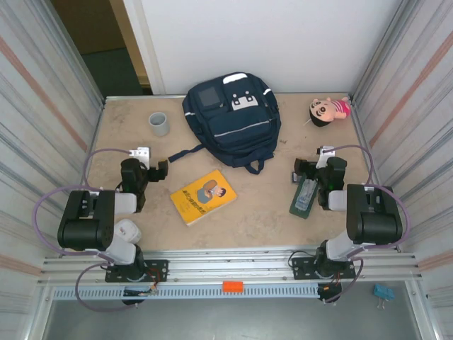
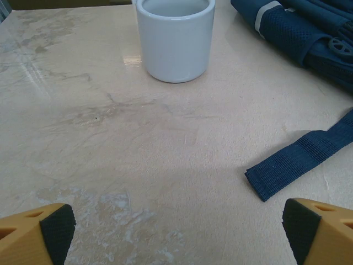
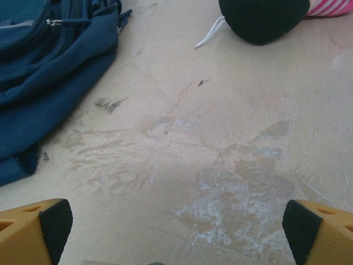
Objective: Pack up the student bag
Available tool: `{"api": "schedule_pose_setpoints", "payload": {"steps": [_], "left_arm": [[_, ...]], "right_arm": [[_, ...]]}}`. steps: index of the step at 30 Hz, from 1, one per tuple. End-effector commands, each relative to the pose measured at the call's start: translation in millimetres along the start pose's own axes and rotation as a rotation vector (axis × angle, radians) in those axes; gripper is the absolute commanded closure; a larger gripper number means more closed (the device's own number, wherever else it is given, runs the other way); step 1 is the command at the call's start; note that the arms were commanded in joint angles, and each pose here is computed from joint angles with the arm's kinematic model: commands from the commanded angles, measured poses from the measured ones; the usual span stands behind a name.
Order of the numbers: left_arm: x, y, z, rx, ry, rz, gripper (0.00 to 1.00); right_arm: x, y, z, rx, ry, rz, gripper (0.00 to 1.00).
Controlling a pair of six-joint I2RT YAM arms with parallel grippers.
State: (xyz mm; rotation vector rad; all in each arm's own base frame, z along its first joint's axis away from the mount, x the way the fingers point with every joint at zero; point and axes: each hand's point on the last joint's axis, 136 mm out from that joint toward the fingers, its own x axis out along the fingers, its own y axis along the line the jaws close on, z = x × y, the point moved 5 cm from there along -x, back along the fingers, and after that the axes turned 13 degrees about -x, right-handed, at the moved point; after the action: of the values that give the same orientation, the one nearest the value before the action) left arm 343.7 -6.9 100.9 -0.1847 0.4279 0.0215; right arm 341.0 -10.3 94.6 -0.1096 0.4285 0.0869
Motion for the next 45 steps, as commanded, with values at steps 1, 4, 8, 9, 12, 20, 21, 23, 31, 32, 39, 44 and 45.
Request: {"api": "schedule_pose_setpoints", "payload": {"steps": [1,4,8,9,12,20,21,23,31,32,39,44,45], "left_arm": [[1,-1,11,0.024,-0.037,0.005,0.01],[1,-1,11,0.023,-0.037,0.004,0.01],[1,-1,11,0.023,-0.035,0.003,0.01],[1,-1,11,0.023,-0.036,0.006,0.01],[1,-1,11,0.022,-0.037,0.005,0.01],[1,-1,11,0.021,-0.036,0.001,0.01],[1,-2,11,0.022,-0.035,0.0,0.01],[1,-2,11,0.021,-0.036,0.001,0.01],[1,-1,11,0.022,-0.035,0.002,0.01],[1,-2,11,0.022,-0.036,0.0,0.01],[-8,-2,30,0.022,-0.042,0.062,0.01],[-42,-16,73,-0.057,0.03,0.068,0.06],[-49,-19,79,-0.087,0.052,0.053,0.07]], "right_arm": [[3,0,10,-0.007,-0.026,-0.005,0.01],[4,0,10,-0.006,-0.025,-0.005,0.01],[3,0,9,-0.006,-0.024,-0.005,0.01],[3,0,9,-0.006,-0.023,-0.006,0.01],[3,0,10,-0.005,-0.025,-0.005,0.01],[4,0,10,-0.005,-0.026,-0.005,0.01],[3,0,10,-0.006,-0.026,-0.005,0.01],[3,0,9,-0.005,-0.024,-0.005,0.01],[4,0,9,-0.005,-0.021,-0.004,0.01],[4,0,10,-0.006,-0.024,-0.004,0.01],[-10,-12,45,0.044,0.03,-0.026,0.01],[-42,-4,120,0.132,0.123,0.051,0.01],[-46,1,131,0.143,0.142,0.08,0.01]]}}
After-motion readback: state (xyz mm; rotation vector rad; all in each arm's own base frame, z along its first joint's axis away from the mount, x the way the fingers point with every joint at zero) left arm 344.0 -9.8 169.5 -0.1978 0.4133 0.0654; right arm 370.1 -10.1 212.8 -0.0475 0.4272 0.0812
